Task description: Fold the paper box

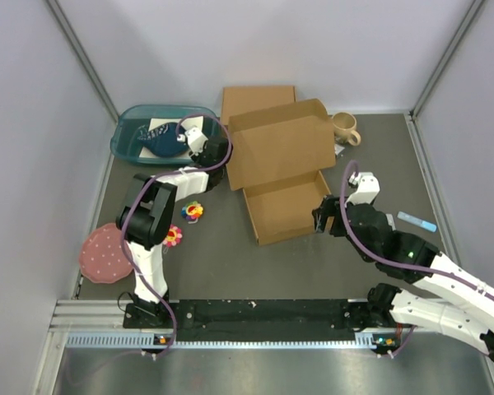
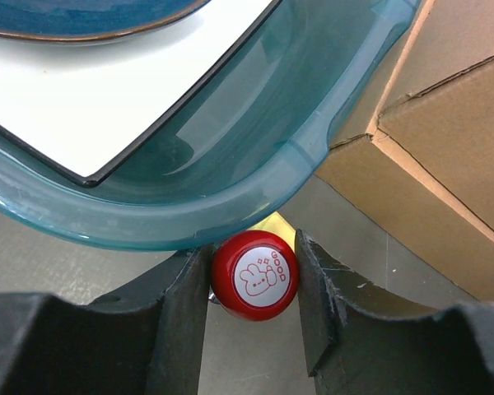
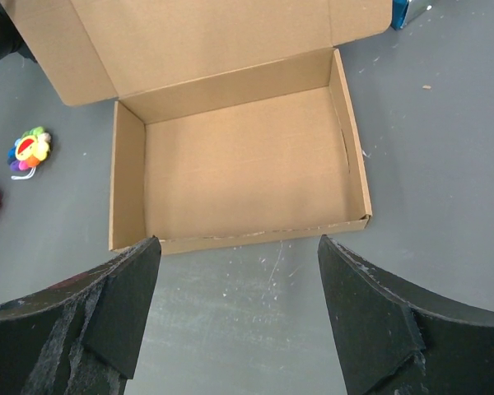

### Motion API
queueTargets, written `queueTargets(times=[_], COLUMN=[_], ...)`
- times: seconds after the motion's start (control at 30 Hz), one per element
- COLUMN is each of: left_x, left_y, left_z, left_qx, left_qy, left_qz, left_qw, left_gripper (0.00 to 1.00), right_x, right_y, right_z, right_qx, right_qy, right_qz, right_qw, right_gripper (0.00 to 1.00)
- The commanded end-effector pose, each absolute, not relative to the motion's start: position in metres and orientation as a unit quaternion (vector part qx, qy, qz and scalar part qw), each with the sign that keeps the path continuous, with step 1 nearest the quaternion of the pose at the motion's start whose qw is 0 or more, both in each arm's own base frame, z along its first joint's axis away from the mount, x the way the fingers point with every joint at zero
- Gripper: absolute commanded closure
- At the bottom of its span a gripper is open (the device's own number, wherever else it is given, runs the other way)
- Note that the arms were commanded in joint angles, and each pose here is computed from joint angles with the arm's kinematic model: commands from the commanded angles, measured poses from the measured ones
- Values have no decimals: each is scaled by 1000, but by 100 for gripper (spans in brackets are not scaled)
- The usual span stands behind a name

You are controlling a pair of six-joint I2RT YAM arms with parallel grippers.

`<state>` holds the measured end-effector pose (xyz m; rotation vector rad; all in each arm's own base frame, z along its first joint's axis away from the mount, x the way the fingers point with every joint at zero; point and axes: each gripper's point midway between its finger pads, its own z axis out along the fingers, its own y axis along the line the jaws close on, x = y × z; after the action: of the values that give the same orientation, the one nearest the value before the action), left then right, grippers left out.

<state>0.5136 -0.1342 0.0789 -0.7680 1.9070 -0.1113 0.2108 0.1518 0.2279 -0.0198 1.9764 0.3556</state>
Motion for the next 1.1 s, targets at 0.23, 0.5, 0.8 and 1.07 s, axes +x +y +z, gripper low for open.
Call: queueTargets(times=[0.23, 0.5, 0.8, 1.07], left_x=[490, 428, 345, 305], left_y=[-109, -68, -80, -206], left_z=[103, 114, 223, 268], left_qx=[-344, -370, -328, -165], left_qy=[771, 759, 715, 755], left_qz=[-51, -43, -179, -293], left_qw=[533, 534, 591, 563], left_gripper=[68, 70, 76, 81], right_x=[208, 208, 215, 216], right_y=[151, 156, 161, 157], right_z=[243, 240, 269, 287], right_qx=[1, 4, -13, -10], right_qy=[814, 817, 803, 793], right_qz=[175, 183, 179, 180], right_qw=[553, 547, 568, 582], right_gripper=[22, 22, 22, 22])
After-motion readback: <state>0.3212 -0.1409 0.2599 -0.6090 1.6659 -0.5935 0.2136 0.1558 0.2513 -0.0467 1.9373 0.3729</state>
